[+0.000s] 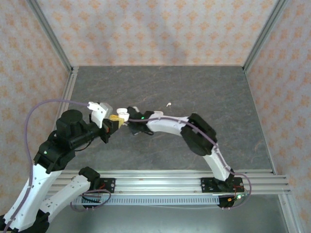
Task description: Insert wireless bluetooth earbuds into charging case
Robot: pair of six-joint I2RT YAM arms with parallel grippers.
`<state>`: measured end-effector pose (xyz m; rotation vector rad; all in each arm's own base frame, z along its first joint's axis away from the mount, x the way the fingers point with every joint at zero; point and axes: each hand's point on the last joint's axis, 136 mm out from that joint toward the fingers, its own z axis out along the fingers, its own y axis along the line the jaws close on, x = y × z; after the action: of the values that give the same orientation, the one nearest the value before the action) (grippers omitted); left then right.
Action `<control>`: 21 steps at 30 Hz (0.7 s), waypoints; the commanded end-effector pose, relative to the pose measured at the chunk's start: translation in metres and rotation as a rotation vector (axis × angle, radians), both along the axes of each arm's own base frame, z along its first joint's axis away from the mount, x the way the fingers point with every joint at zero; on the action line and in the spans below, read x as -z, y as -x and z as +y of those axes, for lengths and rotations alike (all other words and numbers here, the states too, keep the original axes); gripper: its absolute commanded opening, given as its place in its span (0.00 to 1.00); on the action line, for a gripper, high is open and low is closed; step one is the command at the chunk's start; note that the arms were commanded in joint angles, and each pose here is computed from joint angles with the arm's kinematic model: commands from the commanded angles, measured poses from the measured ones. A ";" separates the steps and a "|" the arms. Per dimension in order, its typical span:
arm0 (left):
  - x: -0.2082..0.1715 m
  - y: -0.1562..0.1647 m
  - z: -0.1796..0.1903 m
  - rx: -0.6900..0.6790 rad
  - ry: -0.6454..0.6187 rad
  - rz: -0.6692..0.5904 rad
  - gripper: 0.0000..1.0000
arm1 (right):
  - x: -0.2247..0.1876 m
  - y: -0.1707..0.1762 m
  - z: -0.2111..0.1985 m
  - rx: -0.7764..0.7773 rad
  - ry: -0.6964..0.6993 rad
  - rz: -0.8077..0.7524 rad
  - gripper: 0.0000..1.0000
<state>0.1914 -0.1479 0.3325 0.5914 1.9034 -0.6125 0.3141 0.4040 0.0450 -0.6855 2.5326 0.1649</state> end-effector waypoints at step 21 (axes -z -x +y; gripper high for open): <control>-0.015 0.001 0.008 -0.031 0.037 -0.136 0.00 | -0.029 -0.018 0.043 -0.220 -0.165 0.221 0.43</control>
<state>0.1906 -0.1484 0.3335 0.5917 1.7938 -0.6148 0.3519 0.4308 0.0962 -0.7527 2.5253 0.5381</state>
